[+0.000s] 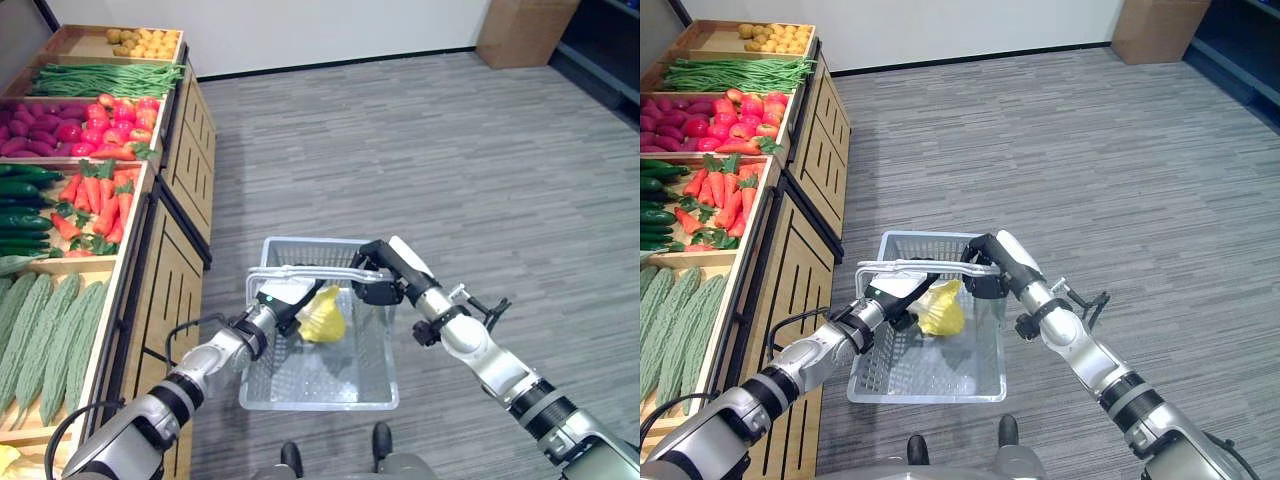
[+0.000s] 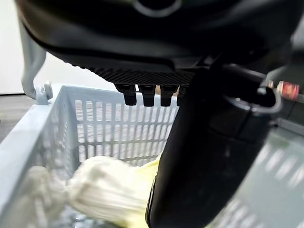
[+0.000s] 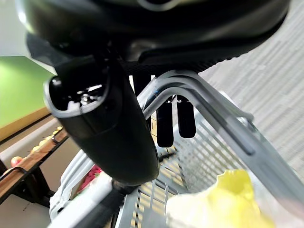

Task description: Get the vegetables into the basket

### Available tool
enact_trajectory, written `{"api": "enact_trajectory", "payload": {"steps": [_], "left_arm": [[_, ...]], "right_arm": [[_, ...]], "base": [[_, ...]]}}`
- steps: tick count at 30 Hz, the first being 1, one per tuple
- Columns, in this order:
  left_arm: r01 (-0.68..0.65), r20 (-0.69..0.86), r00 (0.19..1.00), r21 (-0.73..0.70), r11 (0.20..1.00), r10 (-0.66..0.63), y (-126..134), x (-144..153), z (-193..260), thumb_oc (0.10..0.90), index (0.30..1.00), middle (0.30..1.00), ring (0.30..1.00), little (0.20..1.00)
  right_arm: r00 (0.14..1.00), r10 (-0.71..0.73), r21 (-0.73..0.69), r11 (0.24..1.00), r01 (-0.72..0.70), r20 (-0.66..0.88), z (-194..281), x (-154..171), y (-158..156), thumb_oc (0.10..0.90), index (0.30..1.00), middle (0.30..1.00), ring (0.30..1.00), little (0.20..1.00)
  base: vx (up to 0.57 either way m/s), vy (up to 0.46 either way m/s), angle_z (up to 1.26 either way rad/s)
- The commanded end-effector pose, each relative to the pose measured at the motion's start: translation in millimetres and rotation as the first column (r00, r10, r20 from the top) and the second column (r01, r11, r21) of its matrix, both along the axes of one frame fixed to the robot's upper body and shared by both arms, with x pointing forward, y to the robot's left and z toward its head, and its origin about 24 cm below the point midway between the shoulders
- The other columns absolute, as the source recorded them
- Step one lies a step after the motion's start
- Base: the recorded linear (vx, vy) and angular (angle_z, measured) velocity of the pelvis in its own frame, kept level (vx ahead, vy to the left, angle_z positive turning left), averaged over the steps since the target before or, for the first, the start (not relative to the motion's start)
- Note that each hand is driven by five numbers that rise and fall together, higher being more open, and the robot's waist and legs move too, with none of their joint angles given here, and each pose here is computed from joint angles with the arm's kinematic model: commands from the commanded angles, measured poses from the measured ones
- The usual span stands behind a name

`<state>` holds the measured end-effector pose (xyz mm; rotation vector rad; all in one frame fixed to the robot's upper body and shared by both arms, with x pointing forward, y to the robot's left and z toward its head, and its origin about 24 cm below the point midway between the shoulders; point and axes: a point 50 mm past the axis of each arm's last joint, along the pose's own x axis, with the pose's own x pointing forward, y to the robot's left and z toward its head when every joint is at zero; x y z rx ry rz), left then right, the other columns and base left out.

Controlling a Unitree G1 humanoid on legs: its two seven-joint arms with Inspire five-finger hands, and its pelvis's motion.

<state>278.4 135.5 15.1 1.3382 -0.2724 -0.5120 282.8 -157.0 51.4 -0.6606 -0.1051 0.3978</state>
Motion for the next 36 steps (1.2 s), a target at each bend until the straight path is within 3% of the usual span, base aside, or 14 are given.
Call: {"api": "enact_trajectory", "payload": {"steps": [1,6,7,10,11,15,19,20,23,24,27,29,32,36], "left_arm": [[0.056,0.030,0.998,-0.360,0.931,-0.049,-7,-2,42,0.900,1.000,1.000,1.000,1.000],[0.017,-0.093,0.993,-0.539,0.842,-0.079,4,-29,47,0.900,1.000,1.000,1.000,1.000],[-0.087,-0.177,0.984,-0.629,0.772,-0.034,17,-39,40,0.900,1.000,1.000,1.000,1.000],[-0.129,-0.215,0.976,-0.654,0.745,-0.019,23,-44,37,0.900,1.000,1.000,1.000,1.000],[-0.303,-0.353,0.934,-0.686,0.662,0.061,46,-57,18,0.900,1.000,1.000,1.000,1.000],[-0.510,-0.495,0.845,-0.638,0.577,0.201,82,-76,-10,0.900,1.000,1.000,1.000,1.000],[-0.729,-0.648,0.660,-0.428,0.535,0.381,115,-108,-61,0.900,1.000,1.000,1.000,1.000],[-0.728,-0.648,0.660,-0.428,0.535,0.380,115,-108,-62,0.900,1.000,1.000,1.000,1.000],[-0.879,-0.746,0.408,-0.163,0.449,0.527,132,-146,-113,0.900,1.000,1.000,1.000,1.000],[-0.879,-0.746,0.408,-0.163,0.449,0.527,132,-146,-113,0.900,1.000,1.000,1.000,1.000],[-0.961,-0.802,0.092,0.083,0.263,0.590,136,-188,-153,0.900,1.000,1.000,1.000,1.000],[-0.981,-0.829,-0.115,0.182,0.070,0.548,134,-212,-168,0.900,1.000,1.000,1.000,1.000],[-0.972,-0.829,-0.188,0.233,0.019,0.527,131,-220,-173,0.900,1.000,1.000,1.000,1.000],[-0.924,-0.775,-0.247,0.369,0.099,0.582,126,-243,-178,0.900,1.000,1.000,1.000,1.000]], "right_arm": [[0.961,-0.146,0.267,0.960,0.081,0.233,50,14,-7,0.400,0.300,0.300,0.300,0.300],[0.947,-0.275,0.244,0.942,0.230,0.165,29,11,-34,0.400,0.300,0.300,0.300,0.300],[0.932,-0.344,0.240,0.920,0.310,0.117,18,8,-48,0.400,0.300,0.300,0.300,0.300],[0.924,-0.367,0.230,0.913,0.337,0.103,14,7,-55,0.400,0.300,0.300,0.300,0.300],[0.891,-0.449,0.192,0.882,0.431,0.062,1,2,-76,0.400,0.300,0.300,0.300,0.300],[0.838,-0.546,0.151,0.829,0.538,0.012,-13,-5,-102,0.400,0.300,0.300,0.300,0.300],[0.779,-0.627,0.083,0.775,0.626,-0.014,-22,-11,-130,0.400,0.300,0.300,0.300,0.300],[0.779,-0.627,0.082,0.775,0.626,-0.014,-21,-11,-130,0.400,0.300,0.300,0.300,0.300],[0.707,-0.705,0.026,0.707,0.707,-0.062,-35,-21,-153,0.400,0.300,0.300,0.300,0.300],[0.707,-0.705,0.027,0.707,0.707,-0.061,-35,-20,-153,0.400,0.300,0.300,0.300,0.300],[0.647,-0.754,-0.025,0.654,0.756,-0.116,-49,-31,-168,0.400,0.300,0.300,0.300,0.300],[0.620,-0.770,-0.061,0.633,0.771,-0.152,-59,-36,-172,0.400,0.300,0.300,0.300,0.300],[0.614,-0.770,-0.084,0.633,0.770,-0.173,-64,-38,-171,0.400,0.300,0.300,0.300,0.300],[0.572,-0.786,-0.128,0.608,0.783,-0.234,-80,-54,-177,0.400,0.300,0.300,0.300,0.300]], "base": [[0.00,-0.005,0.05],[0.00,-0.003,0.07],[0.00,-0.009,0.09],[0.00,-0.006,0.10],[-0.01,-0.006,0.23],[-0.01,-0.008,0.15],[-0.01,-0.002,0.15],[-0.01,0.003,0.08],[-0.01,0.004,0.08],[-0.01,0.004,0.06],[0.00,0.001,0.01],[0.00,0.000,0.00],[0.01,-0.001,-0.02],[0.01,-0.003,-0.02]]}}
